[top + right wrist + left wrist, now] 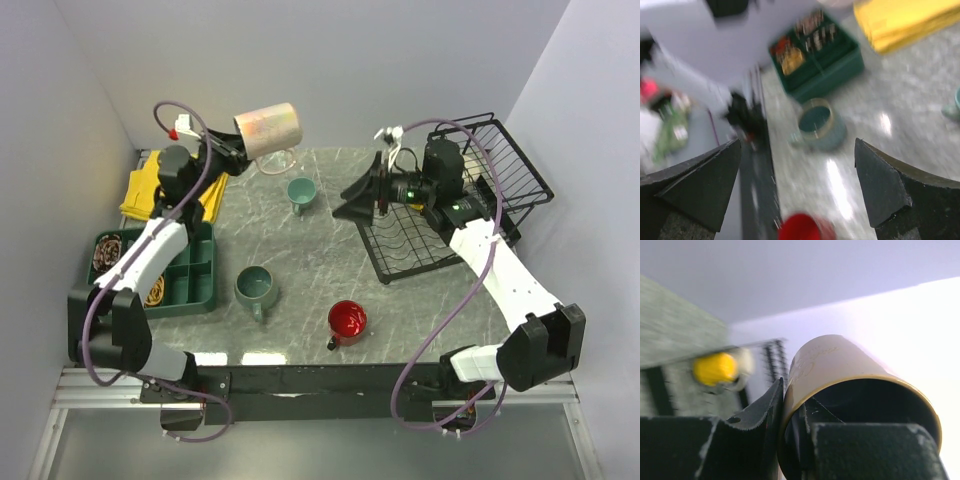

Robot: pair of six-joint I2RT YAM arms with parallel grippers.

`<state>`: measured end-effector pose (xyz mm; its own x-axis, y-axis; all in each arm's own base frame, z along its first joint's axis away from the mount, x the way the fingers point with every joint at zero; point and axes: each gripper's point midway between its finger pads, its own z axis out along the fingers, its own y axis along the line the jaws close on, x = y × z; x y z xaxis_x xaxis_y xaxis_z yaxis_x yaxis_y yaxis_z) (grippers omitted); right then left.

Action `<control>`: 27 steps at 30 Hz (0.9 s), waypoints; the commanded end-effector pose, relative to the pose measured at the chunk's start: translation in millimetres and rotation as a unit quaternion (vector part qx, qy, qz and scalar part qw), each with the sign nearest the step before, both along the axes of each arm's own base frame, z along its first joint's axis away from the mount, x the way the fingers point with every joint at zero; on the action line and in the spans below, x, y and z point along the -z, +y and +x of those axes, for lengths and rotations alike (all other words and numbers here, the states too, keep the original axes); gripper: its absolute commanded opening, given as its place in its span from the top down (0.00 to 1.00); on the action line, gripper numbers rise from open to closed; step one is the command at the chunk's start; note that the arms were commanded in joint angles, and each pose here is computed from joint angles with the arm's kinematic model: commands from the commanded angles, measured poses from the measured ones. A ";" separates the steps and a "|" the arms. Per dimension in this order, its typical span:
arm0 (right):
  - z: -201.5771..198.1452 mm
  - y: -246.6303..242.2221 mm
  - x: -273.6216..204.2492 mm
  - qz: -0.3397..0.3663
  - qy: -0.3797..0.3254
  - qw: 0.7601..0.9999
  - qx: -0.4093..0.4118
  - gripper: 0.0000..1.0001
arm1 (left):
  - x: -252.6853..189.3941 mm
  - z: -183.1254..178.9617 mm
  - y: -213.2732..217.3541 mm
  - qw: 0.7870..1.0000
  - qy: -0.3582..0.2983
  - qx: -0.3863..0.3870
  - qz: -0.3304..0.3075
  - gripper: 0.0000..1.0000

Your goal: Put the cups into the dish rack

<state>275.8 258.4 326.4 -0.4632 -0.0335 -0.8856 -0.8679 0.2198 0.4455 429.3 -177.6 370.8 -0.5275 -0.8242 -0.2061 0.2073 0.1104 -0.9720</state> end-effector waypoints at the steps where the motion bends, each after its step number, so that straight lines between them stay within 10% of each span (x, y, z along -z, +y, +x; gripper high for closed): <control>1: -0.4 17.3 -93.7 0.146 0.034 0.988 0.034 0.00 | -114.0 -64.9 -16.9 0.978 -0.127 0.045 -0.160 0.99; 14: -20.5 29.2 -130.4 0.209 0.114 0.971 0.019 0.00 | -151.3 -111.5 -79.8 0.959 -0.139 0.093 -0.227 0.99; 27: -24.5 19.5 -126.2 0.242 0.148 0.958 0.048 0.29 | -145.1 -120.7 -118.4 0.963 -0.133 0.092 -0.213 0.99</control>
